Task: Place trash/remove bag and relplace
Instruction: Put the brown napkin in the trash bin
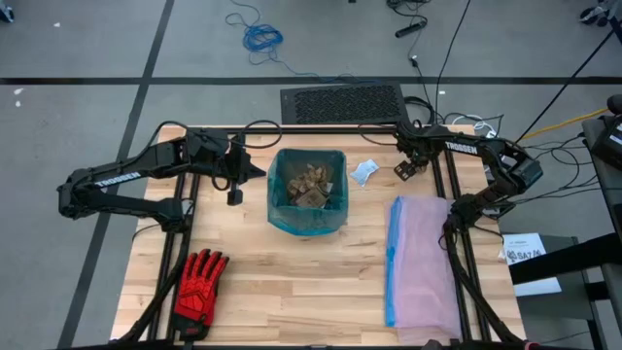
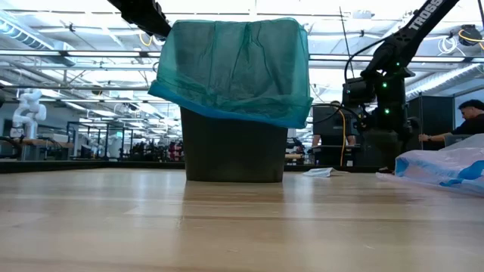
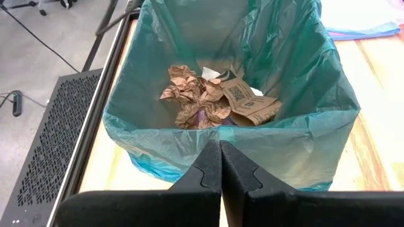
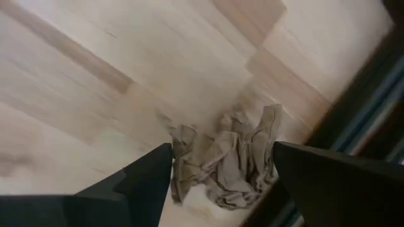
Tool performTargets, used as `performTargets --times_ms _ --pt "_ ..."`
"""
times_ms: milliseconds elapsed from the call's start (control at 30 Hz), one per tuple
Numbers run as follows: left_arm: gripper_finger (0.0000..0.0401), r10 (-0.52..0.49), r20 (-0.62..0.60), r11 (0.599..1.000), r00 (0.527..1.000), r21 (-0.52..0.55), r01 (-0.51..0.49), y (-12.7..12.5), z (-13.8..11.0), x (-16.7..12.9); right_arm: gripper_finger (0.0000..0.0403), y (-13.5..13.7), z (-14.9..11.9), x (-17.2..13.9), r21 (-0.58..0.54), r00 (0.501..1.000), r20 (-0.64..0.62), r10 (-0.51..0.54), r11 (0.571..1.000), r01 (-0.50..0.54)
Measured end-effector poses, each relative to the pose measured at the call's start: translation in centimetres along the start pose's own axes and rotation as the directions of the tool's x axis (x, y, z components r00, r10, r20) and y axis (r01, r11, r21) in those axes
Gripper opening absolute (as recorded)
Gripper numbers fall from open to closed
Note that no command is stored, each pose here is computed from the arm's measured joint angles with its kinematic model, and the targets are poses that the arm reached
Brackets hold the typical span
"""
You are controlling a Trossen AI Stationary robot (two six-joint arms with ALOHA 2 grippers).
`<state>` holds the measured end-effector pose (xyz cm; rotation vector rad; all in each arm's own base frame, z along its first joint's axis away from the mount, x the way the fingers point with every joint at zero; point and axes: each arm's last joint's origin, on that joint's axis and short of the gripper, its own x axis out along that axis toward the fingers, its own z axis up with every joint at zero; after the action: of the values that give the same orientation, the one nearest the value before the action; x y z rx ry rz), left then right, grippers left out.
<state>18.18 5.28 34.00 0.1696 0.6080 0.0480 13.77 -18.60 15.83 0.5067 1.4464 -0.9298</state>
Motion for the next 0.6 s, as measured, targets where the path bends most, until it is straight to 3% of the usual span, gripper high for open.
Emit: performTargets --times_ms 167,367,600 --pt "0.0000 0.000 0.001 1.000 1.000 -0.001 0.000 0.0 0.0 0.0 0.0196 -0.2 0.1 0.2 0.028 0.999 0.002 0.038 0.999 -0.038" --pt "0.0000 0.000 0.000 1.000 1.000 -0.008 0.000 0.0 0.0 0.0 0.0025 -0.2 0.1 0.2 0.009 0.999 0.004 0.037 0.999 -0.037" --pt "0.0000 0.000 0.000 1.000 1.000 -0.009 0.000 0.0 0.0 0.0 0.0003 -0.1 0.6 -1.0 -0.023 0.994 0.004 0.113 0.993 -0.113"
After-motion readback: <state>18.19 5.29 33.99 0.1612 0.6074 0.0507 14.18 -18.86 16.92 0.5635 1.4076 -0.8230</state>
